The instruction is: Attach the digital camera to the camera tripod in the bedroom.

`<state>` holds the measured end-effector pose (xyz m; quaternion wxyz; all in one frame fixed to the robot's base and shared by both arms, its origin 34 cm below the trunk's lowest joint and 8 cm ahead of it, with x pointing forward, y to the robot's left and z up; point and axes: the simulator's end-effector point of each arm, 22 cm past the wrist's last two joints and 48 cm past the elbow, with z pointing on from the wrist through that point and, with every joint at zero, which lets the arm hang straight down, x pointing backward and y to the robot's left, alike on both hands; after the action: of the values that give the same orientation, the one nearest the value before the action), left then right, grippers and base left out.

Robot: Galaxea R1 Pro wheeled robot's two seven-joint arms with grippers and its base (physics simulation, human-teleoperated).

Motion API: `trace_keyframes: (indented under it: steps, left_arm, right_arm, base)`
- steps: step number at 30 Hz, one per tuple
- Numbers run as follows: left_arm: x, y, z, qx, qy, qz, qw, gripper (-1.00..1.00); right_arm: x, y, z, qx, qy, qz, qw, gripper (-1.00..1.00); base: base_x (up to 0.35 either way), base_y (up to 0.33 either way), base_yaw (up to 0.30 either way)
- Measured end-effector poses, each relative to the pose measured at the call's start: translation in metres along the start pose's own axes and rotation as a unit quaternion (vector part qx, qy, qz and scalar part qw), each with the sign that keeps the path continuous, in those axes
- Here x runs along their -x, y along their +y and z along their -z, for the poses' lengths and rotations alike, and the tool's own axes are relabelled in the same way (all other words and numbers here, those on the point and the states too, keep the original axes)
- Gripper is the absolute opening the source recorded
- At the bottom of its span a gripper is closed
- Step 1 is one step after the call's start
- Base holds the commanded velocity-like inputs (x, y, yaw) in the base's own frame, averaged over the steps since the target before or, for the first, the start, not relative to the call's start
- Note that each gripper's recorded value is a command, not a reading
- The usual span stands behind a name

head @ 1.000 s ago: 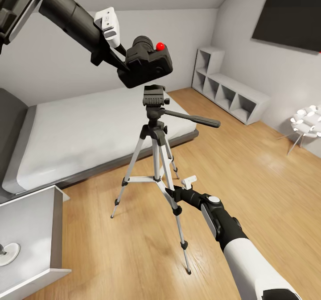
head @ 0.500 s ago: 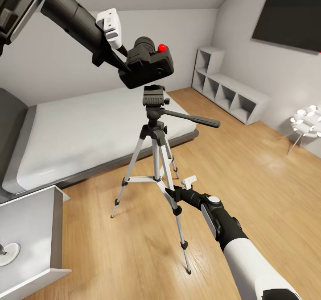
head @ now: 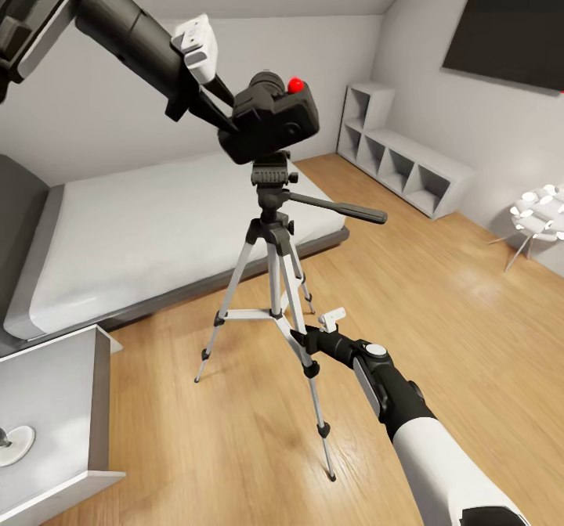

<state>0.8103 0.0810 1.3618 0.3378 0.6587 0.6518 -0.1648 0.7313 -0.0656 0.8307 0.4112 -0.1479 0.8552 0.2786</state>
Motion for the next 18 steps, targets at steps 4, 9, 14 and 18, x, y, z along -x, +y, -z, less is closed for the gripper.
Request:
trace_keyframes:
  steps: [4,9,14,18]
  left_arm:
    - [-0.0036,-0.0035,-0.0047,-0.008,0.006,0.001,1.0,-1.0]
    - [-0.0062,-0.0044,-0.0058,-0.005,0.012,-0.003,0.9999,-1.0]
    - [-0.0077,-0.0031,-0.005,-0.002,0.013,-0.003,0.9999,-1.0]
    - [-0.0105,-0.0013,-0.003,0.001,0.015,-0.001,0.9999,-1.0]
  right_arm:
    - [0.0,0.0001,0.0,0.0,0.0,0.0,1.0,-1.0]
    - [-0.0001,0.0003,0.0001,0.001,0.0,0.001,1.0,-1.0]
    - [-0.0001,0.0004,0.0001,0.001,0.0,0.001,1.0,-1.0]
    - [-0.0001,0.0004,0.0001,0.001,0.0,0.001,1.0,-1.0]
  base:
    - [0.0,0.0,0.0]
    - [0.0,0.0,0.0]
    - [0.0,0.0,0.0]
    - [0.0,0.0,0.0]
